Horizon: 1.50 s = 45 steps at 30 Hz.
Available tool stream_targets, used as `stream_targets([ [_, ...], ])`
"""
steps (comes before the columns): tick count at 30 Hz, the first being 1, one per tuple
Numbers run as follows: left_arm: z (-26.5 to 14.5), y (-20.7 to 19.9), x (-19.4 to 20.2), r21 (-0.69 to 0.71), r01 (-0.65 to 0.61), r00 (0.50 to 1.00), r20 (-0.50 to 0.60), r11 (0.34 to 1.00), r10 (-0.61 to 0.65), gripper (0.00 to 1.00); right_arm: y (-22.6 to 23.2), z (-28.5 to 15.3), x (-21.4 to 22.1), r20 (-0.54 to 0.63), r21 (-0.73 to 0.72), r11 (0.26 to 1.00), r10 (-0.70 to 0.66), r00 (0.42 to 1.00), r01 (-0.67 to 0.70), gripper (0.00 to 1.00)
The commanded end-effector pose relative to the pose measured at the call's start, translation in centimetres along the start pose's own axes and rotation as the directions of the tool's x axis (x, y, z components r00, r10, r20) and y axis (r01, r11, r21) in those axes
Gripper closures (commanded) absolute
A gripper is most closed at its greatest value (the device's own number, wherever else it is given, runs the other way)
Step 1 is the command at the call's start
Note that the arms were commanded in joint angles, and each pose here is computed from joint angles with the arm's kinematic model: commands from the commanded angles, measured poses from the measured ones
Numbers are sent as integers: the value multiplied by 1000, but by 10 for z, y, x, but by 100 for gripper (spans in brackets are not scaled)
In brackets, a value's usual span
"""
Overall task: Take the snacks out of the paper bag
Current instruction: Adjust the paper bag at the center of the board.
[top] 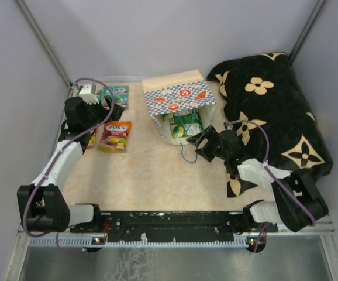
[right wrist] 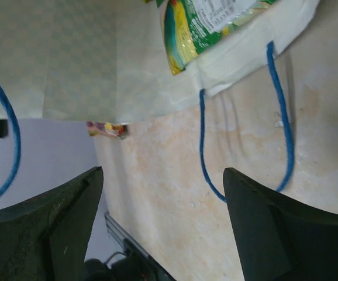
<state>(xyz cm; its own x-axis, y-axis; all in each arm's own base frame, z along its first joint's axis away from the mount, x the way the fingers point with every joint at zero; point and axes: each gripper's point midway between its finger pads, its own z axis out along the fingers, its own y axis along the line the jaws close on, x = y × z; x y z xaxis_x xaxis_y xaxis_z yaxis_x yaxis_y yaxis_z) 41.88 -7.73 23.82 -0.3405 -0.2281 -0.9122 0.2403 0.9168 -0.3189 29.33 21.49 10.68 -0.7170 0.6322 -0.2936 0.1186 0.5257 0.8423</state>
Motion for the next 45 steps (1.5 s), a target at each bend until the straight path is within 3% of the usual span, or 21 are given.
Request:
stream_targets([
  [1,-25,-20,-4,73,13,996,82,997,-19,0,63,14,-45,201,-190,970,191,961,-152,18],
  [8,-47,-24,11,76,41,995,83,996,-48,0,45,57,-60,282,-178,940,333,900,-292,31],
  [14,-52,-28,8,88,50,995,87,995,-58,0,24,95,-63,298,-132,931,365,882,-341,33],
  [21,-47,-31,14,111,83,994,64,990,-90,0,19,99,-76,363,-117,942,334,870,-313,34],
  [26,-39,-50,16,191,99,994,28,977,-106,0,36,72,-72,357,-48,992,124,926,-114,24],
  [30,-23,-69,20,218,86,996,14,972,-91,0,23,19,-65,357,127,982,-175,918,138,11],
  [34,11,-87,27,222,84,996,-32,972,-79,0,-8,-32,-62,297,315,893,-413,861,320,6],
  [38,52,-83,18,180,108,993,-55,978,-100,0,-3,-65,-77,311,375,813,-563,765,446,6],
  [41,79,-78,7,144,110,994,-46,983,-104,0,13,-71,-99,343,427,762,-635,692,487,7],
  [45,111,-70,-4,101,117,993,-31,988,-114,0,41,-48,-114,306,421,714,-692,654,559,9],
])
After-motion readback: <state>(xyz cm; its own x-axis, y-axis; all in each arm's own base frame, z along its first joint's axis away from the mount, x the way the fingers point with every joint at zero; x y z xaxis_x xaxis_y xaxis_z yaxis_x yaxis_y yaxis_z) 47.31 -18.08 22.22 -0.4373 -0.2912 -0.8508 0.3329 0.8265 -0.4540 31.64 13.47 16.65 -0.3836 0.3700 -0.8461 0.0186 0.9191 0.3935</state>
